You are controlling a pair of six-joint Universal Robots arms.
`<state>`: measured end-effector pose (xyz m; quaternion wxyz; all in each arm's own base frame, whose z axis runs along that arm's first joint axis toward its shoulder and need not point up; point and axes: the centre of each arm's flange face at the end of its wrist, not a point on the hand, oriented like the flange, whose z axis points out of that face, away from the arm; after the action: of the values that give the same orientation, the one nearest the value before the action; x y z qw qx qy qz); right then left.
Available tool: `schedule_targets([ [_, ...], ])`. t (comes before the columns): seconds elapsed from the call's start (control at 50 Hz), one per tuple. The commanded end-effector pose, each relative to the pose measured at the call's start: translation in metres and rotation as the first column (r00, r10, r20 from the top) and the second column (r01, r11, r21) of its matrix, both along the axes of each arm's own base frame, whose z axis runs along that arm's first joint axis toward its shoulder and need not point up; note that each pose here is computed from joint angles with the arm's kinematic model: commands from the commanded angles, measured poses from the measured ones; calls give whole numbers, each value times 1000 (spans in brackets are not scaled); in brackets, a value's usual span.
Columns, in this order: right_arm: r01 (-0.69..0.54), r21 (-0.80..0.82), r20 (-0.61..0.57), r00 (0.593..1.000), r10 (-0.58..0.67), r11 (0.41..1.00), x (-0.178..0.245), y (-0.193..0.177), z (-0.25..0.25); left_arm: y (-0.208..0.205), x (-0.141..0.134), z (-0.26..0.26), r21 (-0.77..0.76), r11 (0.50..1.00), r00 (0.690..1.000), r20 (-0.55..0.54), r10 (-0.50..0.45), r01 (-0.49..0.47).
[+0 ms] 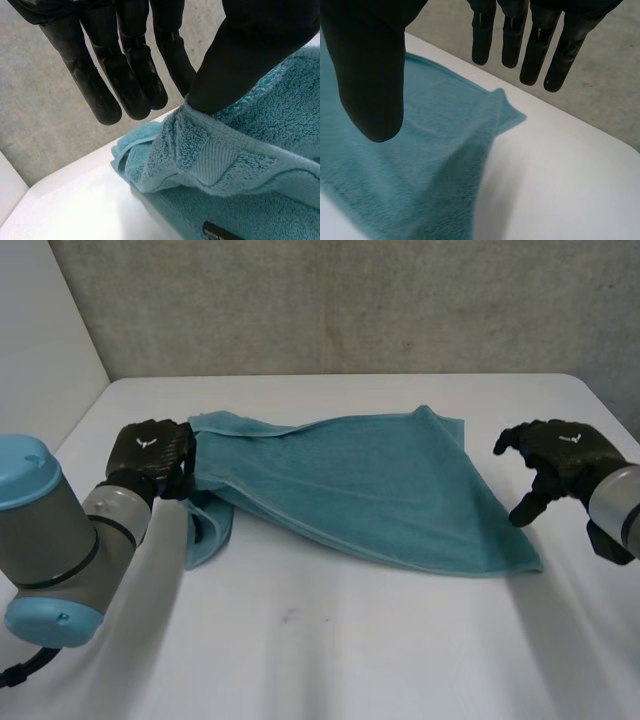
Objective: Fold the laundry
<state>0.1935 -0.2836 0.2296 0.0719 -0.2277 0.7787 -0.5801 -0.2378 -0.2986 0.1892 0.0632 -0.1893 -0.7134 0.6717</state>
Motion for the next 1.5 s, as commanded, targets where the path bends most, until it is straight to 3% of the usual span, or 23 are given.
schedule_targets([
  [0.02,-69,-33,-128,990,65,997,-4,19,-33,-4,-2,2,-6,1000,1000,2,-6,6],
  [0.2,-113,-88,-282,956,84,990,-21,20,-75,-8,1,-1,1,1000,1000,2,5,-5],
  [0.7,-162,-112,-323,939,118,980,-20,-11,-116,-10,2,-5,6,1000,1000,2,8,-8],
  [0.96,-130,-210,-335,941,53,969,-23,-29,-102,-11,2,-22,48,999,1000,18,8,-9],
  [1.14,-52,-290,-345,937,-54,956,-28,-28,-67,-10,1,-43,105,994,999,36,2,-6],
  [1.36,45,-248,-289,950,-118,968,-37,-27,-43,-9,1,-51,130,992,999,48,2,-8],
  [1.5,47,-236,-278,954,-113,971,-36,-24,-39,3,-4,-51,149,989,999,47,-22,15],
])
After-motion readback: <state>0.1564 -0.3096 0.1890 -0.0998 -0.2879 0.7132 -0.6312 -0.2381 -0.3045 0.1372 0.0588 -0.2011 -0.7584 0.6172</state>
